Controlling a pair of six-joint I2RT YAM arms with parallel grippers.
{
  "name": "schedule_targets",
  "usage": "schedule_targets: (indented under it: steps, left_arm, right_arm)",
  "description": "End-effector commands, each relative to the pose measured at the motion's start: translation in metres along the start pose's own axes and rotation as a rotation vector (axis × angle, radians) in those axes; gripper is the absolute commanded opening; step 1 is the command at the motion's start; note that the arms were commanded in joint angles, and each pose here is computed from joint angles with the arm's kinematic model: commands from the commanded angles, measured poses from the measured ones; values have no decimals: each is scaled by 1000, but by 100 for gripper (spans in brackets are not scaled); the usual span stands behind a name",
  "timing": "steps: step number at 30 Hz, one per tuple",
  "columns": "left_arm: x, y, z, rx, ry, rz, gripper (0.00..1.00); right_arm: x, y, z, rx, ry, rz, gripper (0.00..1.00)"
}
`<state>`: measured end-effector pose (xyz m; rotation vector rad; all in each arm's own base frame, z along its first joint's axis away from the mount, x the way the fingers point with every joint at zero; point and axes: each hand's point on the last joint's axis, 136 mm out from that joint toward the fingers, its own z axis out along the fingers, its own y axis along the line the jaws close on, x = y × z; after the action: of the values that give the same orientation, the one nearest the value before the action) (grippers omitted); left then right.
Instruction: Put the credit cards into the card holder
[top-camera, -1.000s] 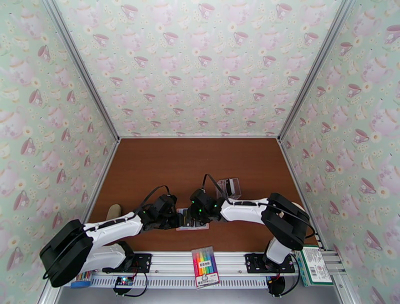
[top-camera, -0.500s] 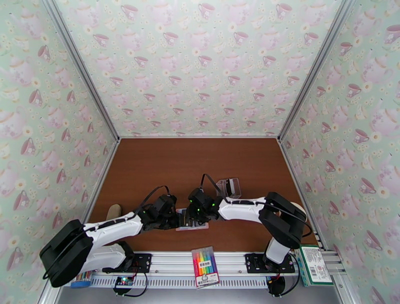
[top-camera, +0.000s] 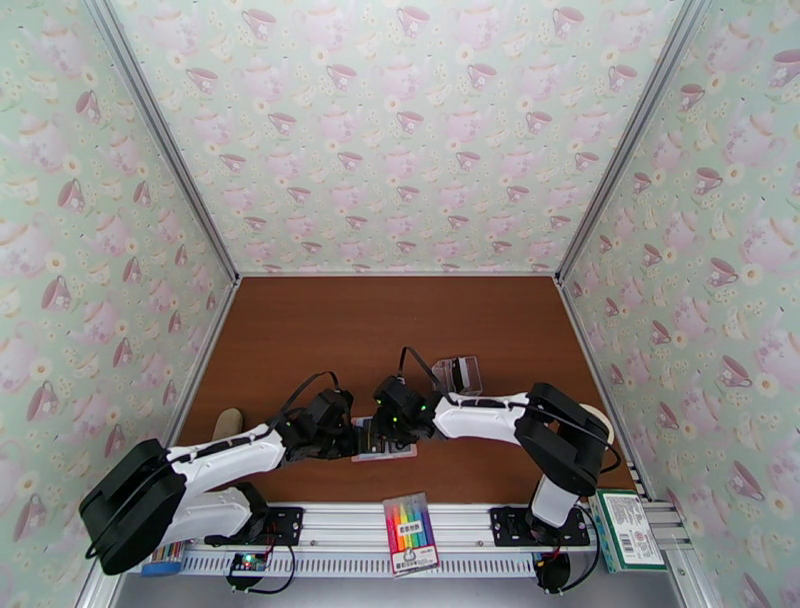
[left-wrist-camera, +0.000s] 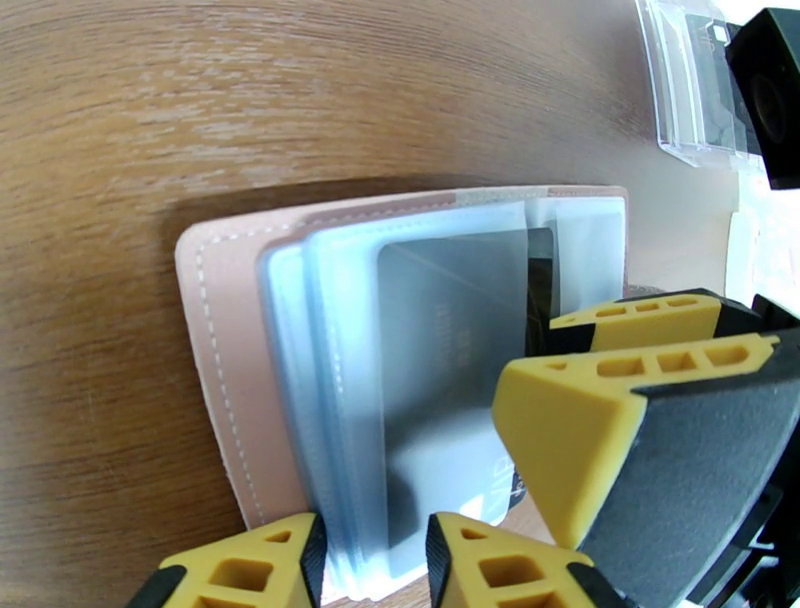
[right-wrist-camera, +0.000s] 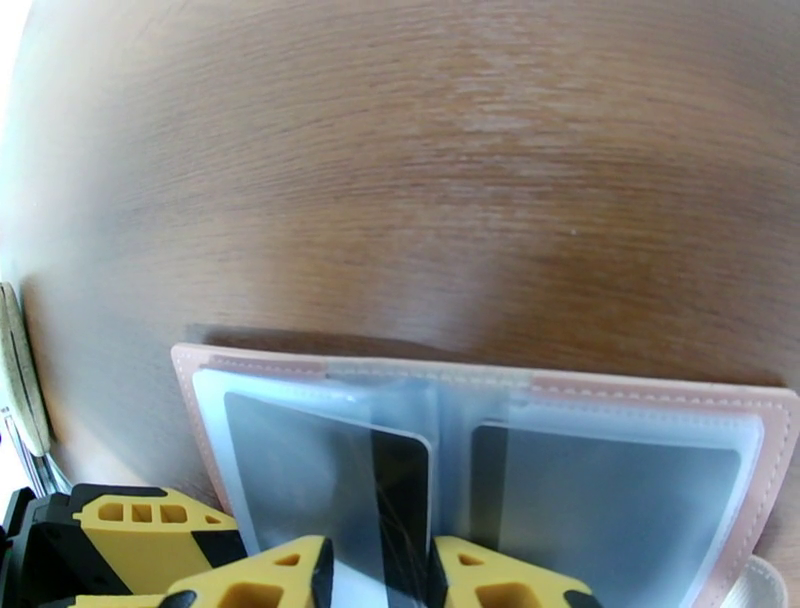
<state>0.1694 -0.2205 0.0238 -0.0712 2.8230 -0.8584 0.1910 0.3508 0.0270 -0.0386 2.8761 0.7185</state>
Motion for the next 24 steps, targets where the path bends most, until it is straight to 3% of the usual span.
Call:
schedule_targets:
  steps: [1,24]
  left_arm:
    - [0,-2,1,6,-4,5,36]
    - [0,-1,2,5,-7,3,36]
  right_arm:
    - [-2,4,-8,34,-22,-55,34]
    - [-8,-4,3,138,-19,-85,33]
